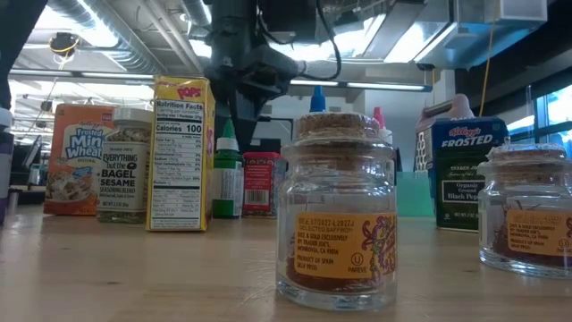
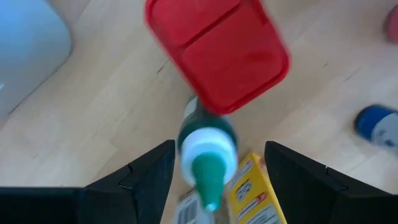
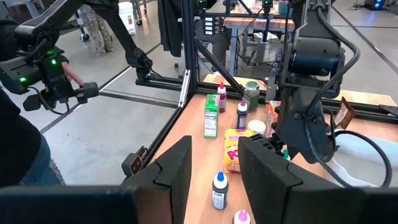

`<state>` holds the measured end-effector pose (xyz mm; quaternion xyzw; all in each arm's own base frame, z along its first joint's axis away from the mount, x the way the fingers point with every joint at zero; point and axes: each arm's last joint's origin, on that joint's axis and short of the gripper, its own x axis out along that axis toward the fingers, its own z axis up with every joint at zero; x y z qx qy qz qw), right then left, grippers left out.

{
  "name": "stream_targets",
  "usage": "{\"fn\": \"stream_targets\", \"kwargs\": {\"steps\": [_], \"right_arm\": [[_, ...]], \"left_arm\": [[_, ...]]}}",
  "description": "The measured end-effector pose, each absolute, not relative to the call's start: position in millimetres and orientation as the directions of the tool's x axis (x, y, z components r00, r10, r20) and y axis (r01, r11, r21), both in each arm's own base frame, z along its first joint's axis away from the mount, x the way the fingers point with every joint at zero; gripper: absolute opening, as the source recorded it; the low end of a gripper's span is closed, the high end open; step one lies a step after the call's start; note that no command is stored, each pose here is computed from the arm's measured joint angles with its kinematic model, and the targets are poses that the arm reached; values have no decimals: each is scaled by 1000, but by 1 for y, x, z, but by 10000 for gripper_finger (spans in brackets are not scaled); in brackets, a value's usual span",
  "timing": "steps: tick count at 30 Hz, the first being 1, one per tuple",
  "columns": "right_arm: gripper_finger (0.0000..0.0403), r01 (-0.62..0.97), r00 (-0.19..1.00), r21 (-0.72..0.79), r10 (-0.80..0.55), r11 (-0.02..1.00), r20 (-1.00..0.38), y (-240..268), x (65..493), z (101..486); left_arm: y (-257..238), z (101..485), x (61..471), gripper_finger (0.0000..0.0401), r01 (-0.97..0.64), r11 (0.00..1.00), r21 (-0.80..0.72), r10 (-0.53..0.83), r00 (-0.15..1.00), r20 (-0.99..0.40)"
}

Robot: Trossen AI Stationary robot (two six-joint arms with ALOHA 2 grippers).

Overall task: Pick & Place Kitchen Items
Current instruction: Put the green food coloring bottle into the transparent bin

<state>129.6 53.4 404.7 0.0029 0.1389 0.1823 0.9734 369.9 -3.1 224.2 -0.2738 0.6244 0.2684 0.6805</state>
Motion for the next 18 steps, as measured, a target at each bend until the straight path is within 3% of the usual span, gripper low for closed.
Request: {"fn": "stream_targets", "kwargs": {"steps": [12,18], "right_arm": [[133,-354,894,56,355,934,-273,53,130,404],[133,-353,893,56,355,934,-278,53,129,404]], "left_arm": [[-2,223,371,243,-710,702,-61,-12,74,-997],[-1,221,369,225,-707,706,-51,-11,62,-998]]}}
